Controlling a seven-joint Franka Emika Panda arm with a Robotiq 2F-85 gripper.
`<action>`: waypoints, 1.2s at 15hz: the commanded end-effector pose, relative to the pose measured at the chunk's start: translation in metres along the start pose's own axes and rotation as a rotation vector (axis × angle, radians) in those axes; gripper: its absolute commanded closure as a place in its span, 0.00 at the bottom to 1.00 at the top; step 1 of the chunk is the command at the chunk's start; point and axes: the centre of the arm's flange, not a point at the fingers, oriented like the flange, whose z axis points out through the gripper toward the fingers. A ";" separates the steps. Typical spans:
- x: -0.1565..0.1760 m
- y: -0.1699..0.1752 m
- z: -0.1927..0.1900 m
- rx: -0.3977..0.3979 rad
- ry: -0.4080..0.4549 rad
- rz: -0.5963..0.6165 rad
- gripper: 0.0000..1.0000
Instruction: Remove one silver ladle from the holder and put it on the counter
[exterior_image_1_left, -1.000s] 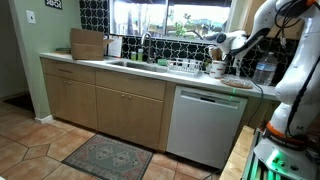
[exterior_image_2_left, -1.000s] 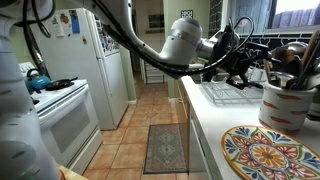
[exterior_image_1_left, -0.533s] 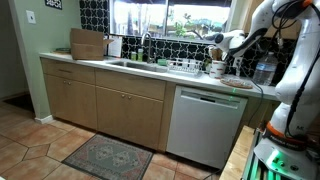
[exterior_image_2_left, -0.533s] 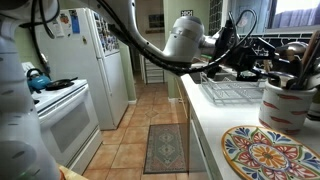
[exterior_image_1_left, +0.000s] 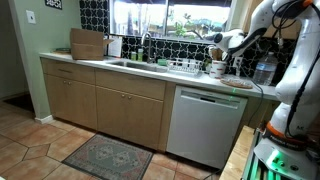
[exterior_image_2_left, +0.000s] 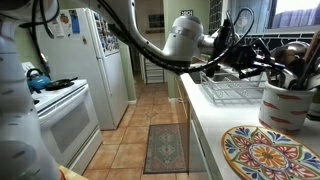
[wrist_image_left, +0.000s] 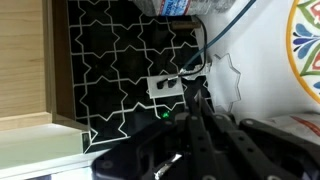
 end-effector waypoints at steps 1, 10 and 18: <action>-0.003 0.003 -0.003 -0.015 -0.012 0.010 0.99; -0.015 0.037 -0.025 -0.065 -0.033 0.048 0.99; -0.028 0.089 -0.055 -0.142 -0.065 0.102 0.99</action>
